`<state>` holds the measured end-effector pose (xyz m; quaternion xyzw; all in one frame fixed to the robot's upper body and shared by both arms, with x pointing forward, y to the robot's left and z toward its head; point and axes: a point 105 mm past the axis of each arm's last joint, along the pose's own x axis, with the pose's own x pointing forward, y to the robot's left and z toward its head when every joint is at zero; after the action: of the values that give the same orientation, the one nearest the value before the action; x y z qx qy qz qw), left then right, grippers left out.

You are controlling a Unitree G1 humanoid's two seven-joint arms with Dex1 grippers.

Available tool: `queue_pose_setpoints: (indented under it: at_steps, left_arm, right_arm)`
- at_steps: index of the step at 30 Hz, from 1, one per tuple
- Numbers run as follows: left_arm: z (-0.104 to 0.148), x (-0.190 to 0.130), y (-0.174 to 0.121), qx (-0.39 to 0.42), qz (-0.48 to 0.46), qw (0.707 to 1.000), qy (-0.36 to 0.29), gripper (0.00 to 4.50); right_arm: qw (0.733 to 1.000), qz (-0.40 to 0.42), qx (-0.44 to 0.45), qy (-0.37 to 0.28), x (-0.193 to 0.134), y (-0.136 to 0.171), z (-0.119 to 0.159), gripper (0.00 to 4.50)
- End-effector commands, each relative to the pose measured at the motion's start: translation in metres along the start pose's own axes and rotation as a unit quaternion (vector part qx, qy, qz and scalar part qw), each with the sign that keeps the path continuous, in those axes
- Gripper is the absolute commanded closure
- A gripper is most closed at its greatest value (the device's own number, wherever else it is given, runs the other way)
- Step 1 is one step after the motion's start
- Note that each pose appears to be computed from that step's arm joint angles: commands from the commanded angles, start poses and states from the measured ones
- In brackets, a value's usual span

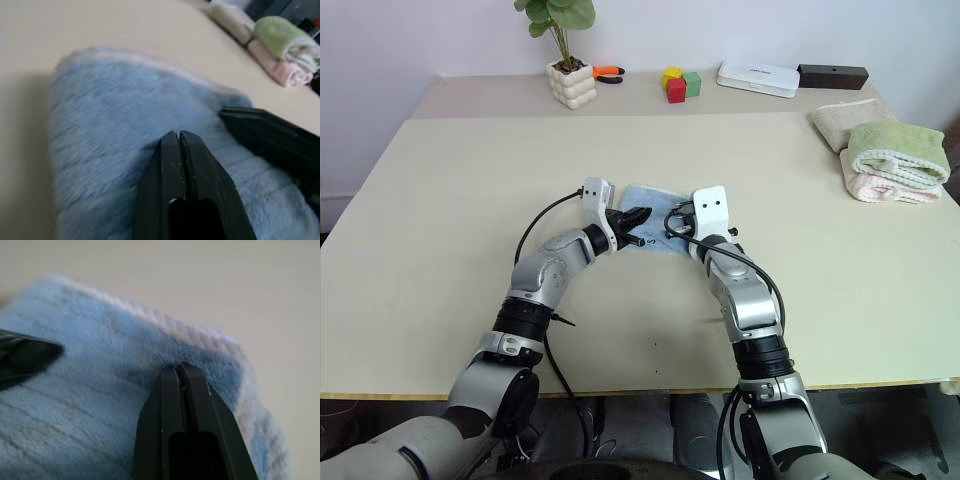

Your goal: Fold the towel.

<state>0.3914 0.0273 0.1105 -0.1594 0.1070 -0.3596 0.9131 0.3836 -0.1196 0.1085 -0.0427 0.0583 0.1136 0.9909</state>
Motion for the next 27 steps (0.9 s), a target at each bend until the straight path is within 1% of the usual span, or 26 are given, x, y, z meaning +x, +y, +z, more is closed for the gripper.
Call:
queue_pose_setpoints:
  at_steps: [1, 3, 5, 7, 9, 12, 13, 15, 17, 18, 19, 20, 24, 27]
  left_arm:
    - [0.000, -0.013, 0.011, 0.018, 0.007, 1.000, 0.002, 4.50]
    - [-0.003, -0.021, 0.018, 0.026, 0.015, 1.000, 0.008, 4.50]
    - [-0.004, -0.022, 0.020, 0.028, 0.015, 0.999, 0.010, 4.50]
    - [-0.003, -0.031, 0.030, 0.037, 0.030, 0.999, 0.014, 4.50]
    - [-0.003, -0.034, 0.035, 0.041, 0.035, 0.998, 0.015, 4.50]
    - [0.008, -0.034, 0.031, 0.023, 0.019, 1.000, -0.004, 3.73]
    - [0.011, -0.034, 0.029, 0.022, 0.012, 1.000, -0.009, 3.31]
    - [0.014, -0.034, 0.027, 0.023, 0.005, 1.000, -0.013, 2.37]
    - [0.018, -0.036, 0.029, 0.025, 0.009, 0.999, -0.017, 1.35]
    - [0.019, -0.036, 0.030, 0.026, 0.010, 0.999, -0.018, 0.94]
    - [0.019, -0.037, 0.030, 0.026, 0.010, 0.999, -0.018, 0.41]
    - [0.019, -0.037, 0.030, 0.026, 0.010, 0.999, -0.018, 0.06]
    - [0.023, -0.040, 0.029, 0.023, -0.001, 0.999, -0.025, 0.06]
    - [0.038, -0.046, 0.023, 0.059, -0.026, 0.997, -0.040, 0.06]
  right_arm:
    - [1.000, -0.023, -0.014, -0.001, -0.003, -0.016, -0.003, 4.46]
    - [1.000, -0.020, -0.016, -0.001, -0.005, -0.019, -0.004, 4.46]
    - [1.000, -0.019, -0.017, -0.001, -0.005, -0.020, -0.005, 4.46]
    - [1.000, -0.002, -0.010, -0.002, -0.007, -0.022, -0.005, 4.46]
    - [1.000, 0.008, -0.004, -0.002, -0.007, -0.022, -0.005, 4.46]
    - [1.000, 0.016, 0.004, -0.010, -0.006, -0.020, 0.000, 3.71]
    - [1.000, 0.019, 0.007, -0.012, -0.005, -0.019, 0.002, 3.32]
    - [1.000, 0.020, 0.008, -0.013, -0.005, -0.018, 0.003, 2.37]
    - [1.000, 0.021, 0.010, -0.016, -0.006, -0.020, 0.005, 1.31]
    - [1.000, 0.020, 0.010, -0.017, -0.006, -0.021, 0.006, 0.92]
    - [1.000, 0.020, 0.010, -0.017, -0.006, -0.021, 0.006, 0.37]
    - [1.000, 0.021, 0.010, -0.017, -0.006, -0.021, 0.006, 0.02]
    - [0.999, 0.022, 0.020, -0.020, -0.007, -0.026, 0.011, 0.02]
    - [0.995, 0.046, 0.091, -0.015, -0.011, -0.032, 0.025, 0.02]
